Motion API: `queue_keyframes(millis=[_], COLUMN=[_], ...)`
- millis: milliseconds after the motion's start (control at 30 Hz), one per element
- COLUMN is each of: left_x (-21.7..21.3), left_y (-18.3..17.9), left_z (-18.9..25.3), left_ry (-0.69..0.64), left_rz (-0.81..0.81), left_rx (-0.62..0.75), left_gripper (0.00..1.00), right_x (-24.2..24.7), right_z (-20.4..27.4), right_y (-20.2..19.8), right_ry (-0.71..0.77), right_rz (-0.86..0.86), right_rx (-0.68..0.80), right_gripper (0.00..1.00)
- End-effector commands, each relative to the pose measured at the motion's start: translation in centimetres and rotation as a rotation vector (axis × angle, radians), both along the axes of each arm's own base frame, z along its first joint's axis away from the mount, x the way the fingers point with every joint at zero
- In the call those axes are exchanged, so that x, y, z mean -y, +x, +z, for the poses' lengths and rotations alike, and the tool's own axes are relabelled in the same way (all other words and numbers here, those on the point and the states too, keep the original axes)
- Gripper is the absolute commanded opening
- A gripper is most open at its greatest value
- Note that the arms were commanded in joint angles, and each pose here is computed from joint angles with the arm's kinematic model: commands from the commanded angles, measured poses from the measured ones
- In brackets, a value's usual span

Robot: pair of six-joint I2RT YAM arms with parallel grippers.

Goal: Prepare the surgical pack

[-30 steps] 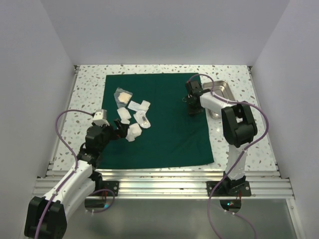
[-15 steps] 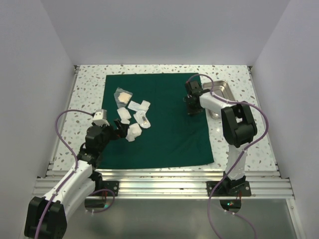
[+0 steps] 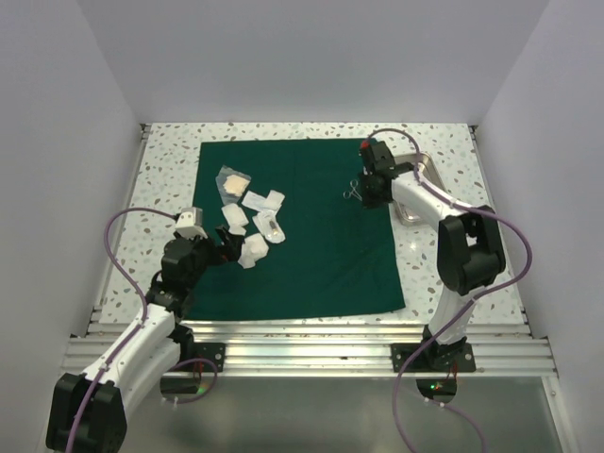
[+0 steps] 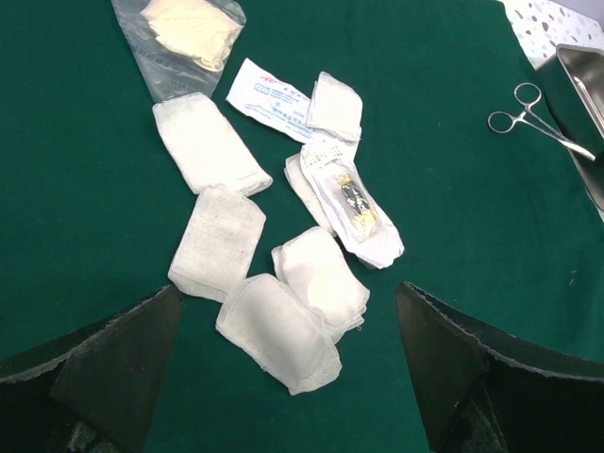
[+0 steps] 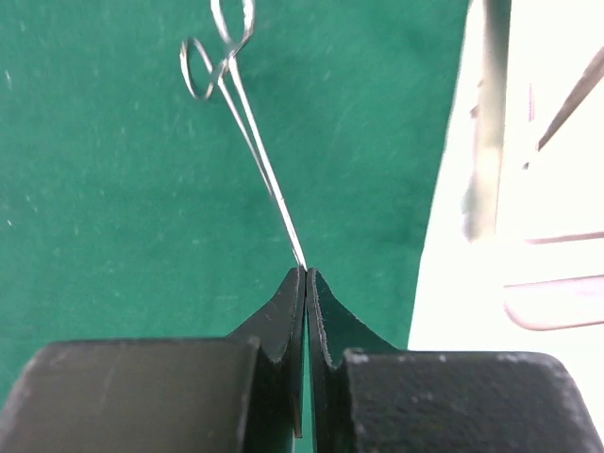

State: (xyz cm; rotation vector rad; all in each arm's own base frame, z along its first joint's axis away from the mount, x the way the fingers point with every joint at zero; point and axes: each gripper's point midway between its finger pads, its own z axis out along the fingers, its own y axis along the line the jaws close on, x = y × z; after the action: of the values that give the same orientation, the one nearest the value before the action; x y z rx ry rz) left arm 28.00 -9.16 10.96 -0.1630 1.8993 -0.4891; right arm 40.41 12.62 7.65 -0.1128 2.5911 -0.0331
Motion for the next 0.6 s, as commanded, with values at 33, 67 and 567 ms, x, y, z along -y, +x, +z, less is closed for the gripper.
queue_keyframes(millis=[33, 67, 567], left_x=[0.3, 0.3, 15.3], left_y=[0.4, 0.3, 7.5], left_z=[1.2, 1.3, 8.2], left_ry=[0.004, 0.003, -0.116], left_rz=[-0.019, -0.019, -0.479], left_rx=[0.061, 0.062, 0.032], left_gripper=[1.0, 1.0, 1.0], right_x=[1.4, 1.5, 0.6], right_z=[4.0, 4.6, 2.1], right_y=[1.6, 2.0, 0.2], right_ry=[0.008, 0.013, 0.082], right_rz=[-0.009, -0.012, 0.051], right_rx=[0.074, 0.086, 0.031], right_gripper=[0.0, 0.0, 0.0])
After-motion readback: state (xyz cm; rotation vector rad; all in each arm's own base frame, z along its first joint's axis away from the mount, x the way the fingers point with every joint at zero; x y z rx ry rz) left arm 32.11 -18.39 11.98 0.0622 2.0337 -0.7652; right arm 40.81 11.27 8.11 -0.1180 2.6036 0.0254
